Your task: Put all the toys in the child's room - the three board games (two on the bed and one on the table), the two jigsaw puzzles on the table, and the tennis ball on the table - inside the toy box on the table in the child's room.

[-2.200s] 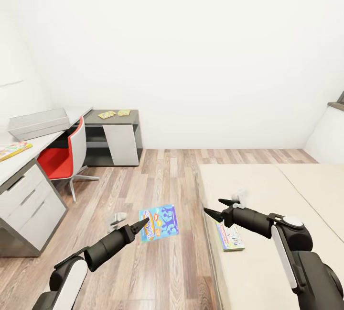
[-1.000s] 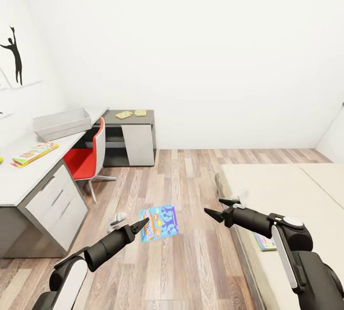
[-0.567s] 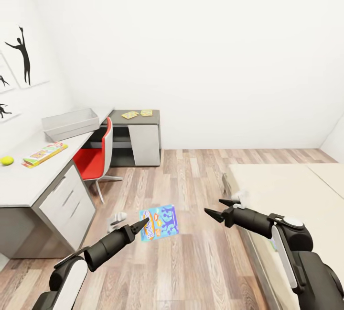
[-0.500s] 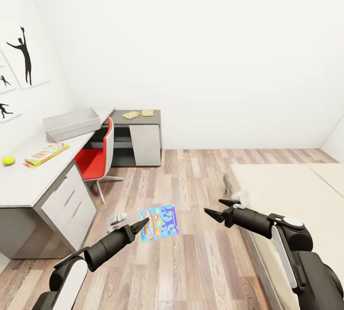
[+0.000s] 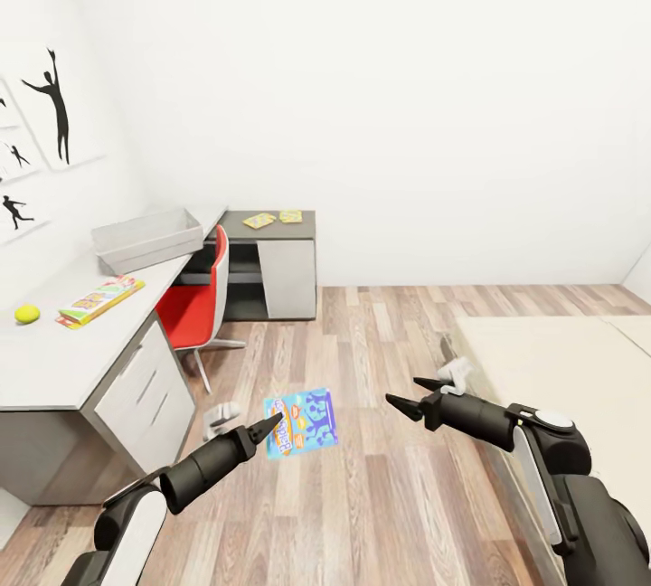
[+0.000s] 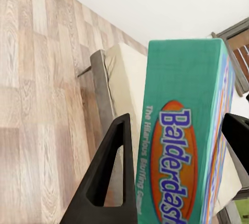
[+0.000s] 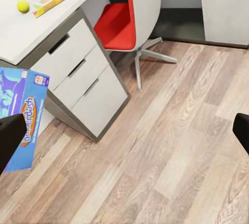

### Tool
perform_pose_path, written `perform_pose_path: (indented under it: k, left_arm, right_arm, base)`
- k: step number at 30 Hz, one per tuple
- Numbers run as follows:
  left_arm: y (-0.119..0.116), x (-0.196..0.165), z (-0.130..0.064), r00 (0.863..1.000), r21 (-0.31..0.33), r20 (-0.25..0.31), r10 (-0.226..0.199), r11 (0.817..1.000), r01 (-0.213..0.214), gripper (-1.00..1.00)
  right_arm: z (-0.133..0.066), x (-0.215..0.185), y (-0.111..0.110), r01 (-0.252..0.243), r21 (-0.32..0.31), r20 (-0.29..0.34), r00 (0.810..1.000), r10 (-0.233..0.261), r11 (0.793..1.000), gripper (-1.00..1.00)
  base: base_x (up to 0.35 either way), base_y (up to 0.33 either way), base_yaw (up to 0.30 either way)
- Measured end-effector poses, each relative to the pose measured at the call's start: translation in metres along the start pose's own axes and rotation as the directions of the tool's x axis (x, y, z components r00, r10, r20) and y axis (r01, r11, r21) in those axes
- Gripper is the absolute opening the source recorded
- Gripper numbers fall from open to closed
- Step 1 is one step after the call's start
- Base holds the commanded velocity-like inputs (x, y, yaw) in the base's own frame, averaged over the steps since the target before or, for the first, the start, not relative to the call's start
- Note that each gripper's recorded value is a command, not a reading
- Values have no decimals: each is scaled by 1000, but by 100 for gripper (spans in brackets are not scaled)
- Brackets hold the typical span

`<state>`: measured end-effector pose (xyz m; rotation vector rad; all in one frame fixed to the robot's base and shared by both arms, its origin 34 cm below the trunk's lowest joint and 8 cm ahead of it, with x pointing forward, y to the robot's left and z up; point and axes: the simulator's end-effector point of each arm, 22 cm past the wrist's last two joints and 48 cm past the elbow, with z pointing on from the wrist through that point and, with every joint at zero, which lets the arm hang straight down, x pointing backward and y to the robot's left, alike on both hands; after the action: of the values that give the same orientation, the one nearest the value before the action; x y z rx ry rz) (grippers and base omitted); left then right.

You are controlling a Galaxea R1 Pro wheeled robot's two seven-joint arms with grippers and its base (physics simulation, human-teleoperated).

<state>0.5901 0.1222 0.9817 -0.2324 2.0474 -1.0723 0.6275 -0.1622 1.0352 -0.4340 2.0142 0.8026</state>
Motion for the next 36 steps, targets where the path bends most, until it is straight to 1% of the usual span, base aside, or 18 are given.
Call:
perform_pose_path:
  k: [13,26,33,36]
  left_arm:
    - [1,3,1,1000,-3,-6,0,1000,0,-100]
    - [1,4,1,1000,-6,-8,-1,1000,1,-100]
    - [-10,2,4,1000,18,-5,1,1000,-1,-100]
    - [-23,1,6,1000,46,-6,7,999,-7,-100]
  right_arm:
    - [-1,-2,1,4,-1,3,1000,-4,1000,100]
    - [-2,-4,2,6,-2,6,1000,-6,1000,100]
    - [-2,-4,2,7,-2,7,1000,-7,1000,100]
    - [-2,-5,1,6,-2,8,1000,-6,1000,100]
  base:
    - [245,195,0]
    - [275,153,0]
    - [160,64,0]
    - [65,26,0]
